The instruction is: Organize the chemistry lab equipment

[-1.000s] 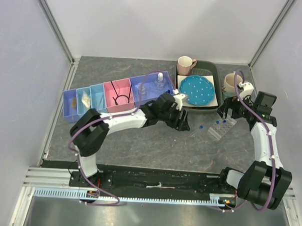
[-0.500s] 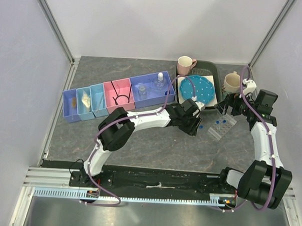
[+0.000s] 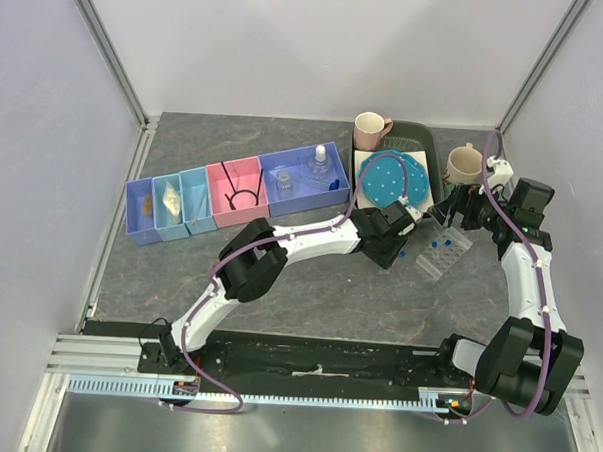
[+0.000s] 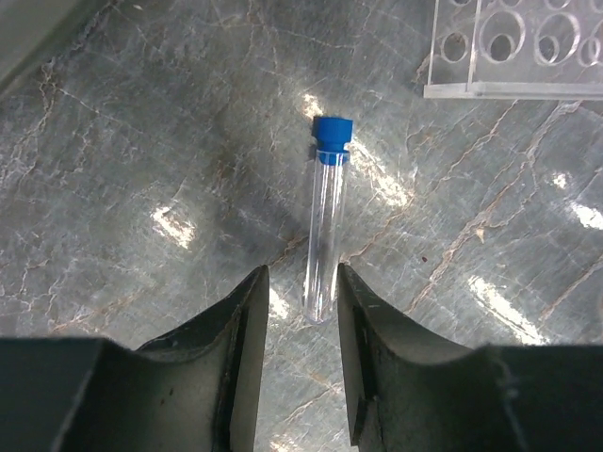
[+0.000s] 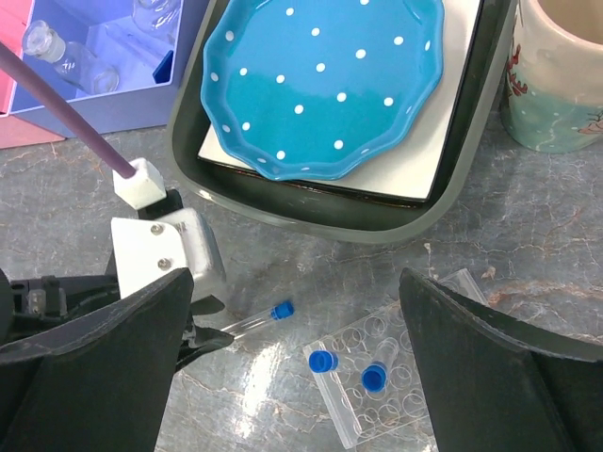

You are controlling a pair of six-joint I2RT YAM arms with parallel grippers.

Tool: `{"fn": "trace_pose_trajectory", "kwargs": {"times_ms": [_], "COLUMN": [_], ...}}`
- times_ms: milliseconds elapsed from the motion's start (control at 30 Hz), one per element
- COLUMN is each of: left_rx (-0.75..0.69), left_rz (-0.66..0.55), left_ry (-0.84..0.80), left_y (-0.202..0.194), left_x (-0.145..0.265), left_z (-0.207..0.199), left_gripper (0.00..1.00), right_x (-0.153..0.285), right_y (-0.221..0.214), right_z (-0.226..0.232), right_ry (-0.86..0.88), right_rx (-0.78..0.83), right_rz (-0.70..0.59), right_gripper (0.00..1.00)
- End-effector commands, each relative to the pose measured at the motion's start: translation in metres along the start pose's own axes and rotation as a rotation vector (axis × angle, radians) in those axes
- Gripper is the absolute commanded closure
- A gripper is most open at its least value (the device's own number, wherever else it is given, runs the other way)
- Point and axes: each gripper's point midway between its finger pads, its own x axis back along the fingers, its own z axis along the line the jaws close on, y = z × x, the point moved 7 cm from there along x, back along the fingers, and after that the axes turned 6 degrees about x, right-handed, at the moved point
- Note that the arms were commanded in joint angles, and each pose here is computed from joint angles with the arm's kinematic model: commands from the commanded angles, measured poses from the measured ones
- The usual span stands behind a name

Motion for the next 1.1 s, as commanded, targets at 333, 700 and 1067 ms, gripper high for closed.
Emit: {"fn": "trace_pose_trajectory", "kwargs": {"times_ms": [333, 700, 1067], "left_rx": [-0.138, -0.15, -0.093], "left_rz": [0.038, 0.052, -0.081], "left_ry": [0.101, 0.12, -0.038], "left_y": [-0.004, -0.013, -0.008], "left_x": [-0.005, -0.001, 0.053], "left_z": [-0.004, 0.004, 0.005], "left_gripper": [0.63, 0.85, 0.98], "right_x": [0.001, 0.003, 0.004], "right_y": [0.01, 0.009, 0.011], "right_z": [0.0, 0.002, 0.006], "right_ry": [-0.009, -0.012, 0.017], "right_rx": [0.003, 0.004, 0.116], "right_rz": [-0.053, -0.053, -0.006], "right_gripper": [0.02, 0.02, 0.02]}}
